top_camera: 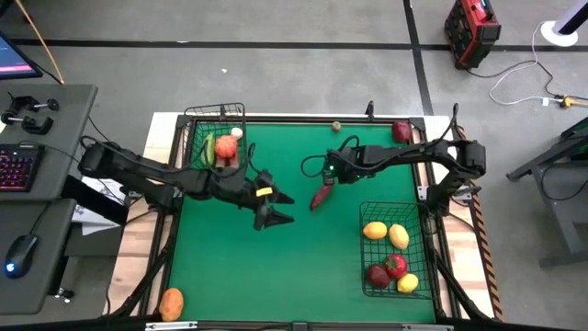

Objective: Sort produce into baskets
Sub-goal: Put the red chili pepper into the top black wire basket

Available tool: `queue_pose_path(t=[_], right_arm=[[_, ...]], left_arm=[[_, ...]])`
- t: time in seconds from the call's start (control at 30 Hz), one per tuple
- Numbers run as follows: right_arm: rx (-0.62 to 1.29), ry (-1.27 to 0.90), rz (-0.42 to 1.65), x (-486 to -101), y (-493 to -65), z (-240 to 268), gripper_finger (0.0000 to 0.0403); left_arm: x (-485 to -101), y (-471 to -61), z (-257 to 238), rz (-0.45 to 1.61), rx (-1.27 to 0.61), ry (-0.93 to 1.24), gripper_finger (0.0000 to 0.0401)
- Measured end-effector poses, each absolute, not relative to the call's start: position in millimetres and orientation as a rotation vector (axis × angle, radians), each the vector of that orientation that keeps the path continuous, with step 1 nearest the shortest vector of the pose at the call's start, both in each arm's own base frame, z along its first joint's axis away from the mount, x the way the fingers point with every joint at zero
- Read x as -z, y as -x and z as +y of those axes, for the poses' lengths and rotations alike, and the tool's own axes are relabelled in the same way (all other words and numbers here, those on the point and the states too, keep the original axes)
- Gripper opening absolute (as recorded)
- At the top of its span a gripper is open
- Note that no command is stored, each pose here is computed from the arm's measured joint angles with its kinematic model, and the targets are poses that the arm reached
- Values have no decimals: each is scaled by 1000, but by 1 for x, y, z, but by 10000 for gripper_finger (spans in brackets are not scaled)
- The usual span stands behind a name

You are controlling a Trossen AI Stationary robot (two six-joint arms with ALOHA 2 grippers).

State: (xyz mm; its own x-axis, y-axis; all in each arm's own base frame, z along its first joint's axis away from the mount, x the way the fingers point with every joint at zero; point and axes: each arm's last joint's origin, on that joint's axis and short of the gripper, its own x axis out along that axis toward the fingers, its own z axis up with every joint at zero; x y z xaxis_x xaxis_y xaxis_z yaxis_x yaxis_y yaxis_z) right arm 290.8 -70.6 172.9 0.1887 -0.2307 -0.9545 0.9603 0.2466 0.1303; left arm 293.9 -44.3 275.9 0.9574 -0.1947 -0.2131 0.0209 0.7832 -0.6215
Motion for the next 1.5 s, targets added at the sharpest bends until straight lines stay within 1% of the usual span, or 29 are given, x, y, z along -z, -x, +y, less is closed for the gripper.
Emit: queue_pose_path(t=[0.17, 0.33, 0.43, 0.53, 0.67, 0.87, 0.97, 1.13, 1.23, 1.37, 1.5], right_arm=[[932, -964, 977, -168, -299, -69, 0], [884, -985, 978, -157, -310, -59, 0], [836, -1019, 911, -155, -321, -49, 0], [772, -1062, 811, -160, -334, -37, 0], [703, -1082, 748, -163, -351, -22, 0], [618, -1047, 759, -162, -380, -4, 0], [580, -986, 739, -173, -389, 0, 0], [649, -871, 729, -209, -376, -9, 0], [692, -804, 824, -218, -359, -15, 0], [719, -754, 996, -213, -342, -13, 0], [668, -809, 1027, -193, -338, 0, 0]], left_arm=[[-289, -298, -48, 206, 68, 558, 399], [-296, -299, -46, 159, 1, 477, 399], [-296, -299, -46, 162, -15, 445, 399], [-292, -298, -46, 202, -23, 428, 399], [-285, -296, -48, 280, -11, 441, 399], [-275, -292, -49, 406, -3, 462, 399], [-273, -292, -50, 432, 26, 497, 399], [-278, -286, -58, 439, 69, 519, 399], [-281, -281, -63, 432, 38, 496, 399], [-276, -275, -67, 457, -89, 423, 399], [-265, -272, -70, 492, -269, 378, 399]])
